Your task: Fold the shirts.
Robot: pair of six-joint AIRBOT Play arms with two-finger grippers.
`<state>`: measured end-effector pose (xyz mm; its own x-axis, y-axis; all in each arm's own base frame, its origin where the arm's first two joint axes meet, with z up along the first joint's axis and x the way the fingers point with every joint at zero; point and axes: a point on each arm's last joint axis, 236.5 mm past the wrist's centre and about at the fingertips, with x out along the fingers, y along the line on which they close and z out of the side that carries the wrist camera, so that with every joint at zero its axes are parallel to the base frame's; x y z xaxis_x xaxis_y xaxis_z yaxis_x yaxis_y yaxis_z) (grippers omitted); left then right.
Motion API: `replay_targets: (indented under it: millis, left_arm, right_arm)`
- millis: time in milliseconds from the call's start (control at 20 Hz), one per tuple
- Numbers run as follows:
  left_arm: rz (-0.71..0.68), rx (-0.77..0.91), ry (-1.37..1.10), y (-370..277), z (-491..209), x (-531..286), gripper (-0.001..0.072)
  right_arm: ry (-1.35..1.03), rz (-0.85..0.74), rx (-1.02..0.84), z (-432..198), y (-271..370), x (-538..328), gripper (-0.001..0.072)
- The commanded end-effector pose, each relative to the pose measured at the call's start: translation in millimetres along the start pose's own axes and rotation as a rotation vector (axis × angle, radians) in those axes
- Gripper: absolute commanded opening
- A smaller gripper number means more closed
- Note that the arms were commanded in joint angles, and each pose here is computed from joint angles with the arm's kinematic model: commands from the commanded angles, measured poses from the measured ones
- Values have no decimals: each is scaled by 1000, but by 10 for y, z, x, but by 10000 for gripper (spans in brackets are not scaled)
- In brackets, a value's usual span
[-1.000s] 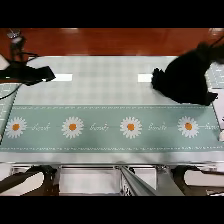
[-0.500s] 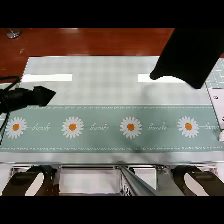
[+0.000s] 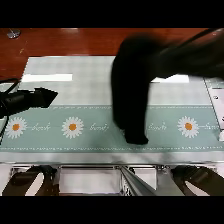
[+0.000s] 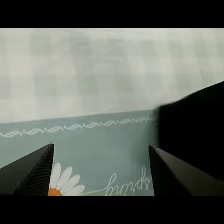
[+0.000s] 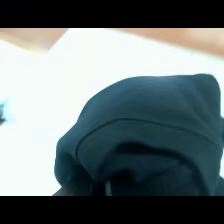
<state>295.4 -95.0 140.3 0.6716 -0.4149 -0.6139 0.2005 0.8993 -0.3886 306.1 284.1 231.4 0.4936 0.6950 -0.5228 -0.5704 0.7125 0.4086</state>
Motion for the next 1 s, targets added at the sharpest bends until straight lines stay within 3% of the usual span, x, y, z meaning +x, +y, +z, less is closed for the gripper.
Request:
replay_targets:
  millis: [0,100,200,300,400,450,550,600,700,850,950]
  left_arm:
    - [3,-1,-34,12,81,10,699]
    - [-3,-9,23,7,-41,38,699]
    - [-8,-15,80,13,-160,75,700]
    - [-8,-20,95,27,-184,103,700]
    - [-15,-27,152,19,-308,115,700]
    - [-21,-46,211,15,-433,123,700]
    - [-30,-100,345,20,-729,171,699]
    - [-36,-116,371,31,-799,265,700]
    - [-82,-181,378,-18,-797,563,700]
    - [-255,-250,428,-318,-761,1008,699]
    - [-282,-256,522,-370,-897,1289,699]
  right_arm:
    - [151,92,218,-1016,237,1276,27]
    - [228,127,321,-1408,389,1878,42]
    - [315,179,365,-1582,524,2161,617]
    - [380,233,290,-1352,486,2029,620]
    - [372,152,229,-863,-62,1555,618]
    - [339,39,225,-650,-522,1224,618]
    - [301,-356,263,-555,-1722,262,618]
    - [285,-521,309,-677,-2171,-198,618]
    - [261,-690,449,-1185,-2653,-824,615]
    - [260,-663,609,-2068,-2626,-938,615]
    - [278,-607,673,-2532,-2457,-806,615]
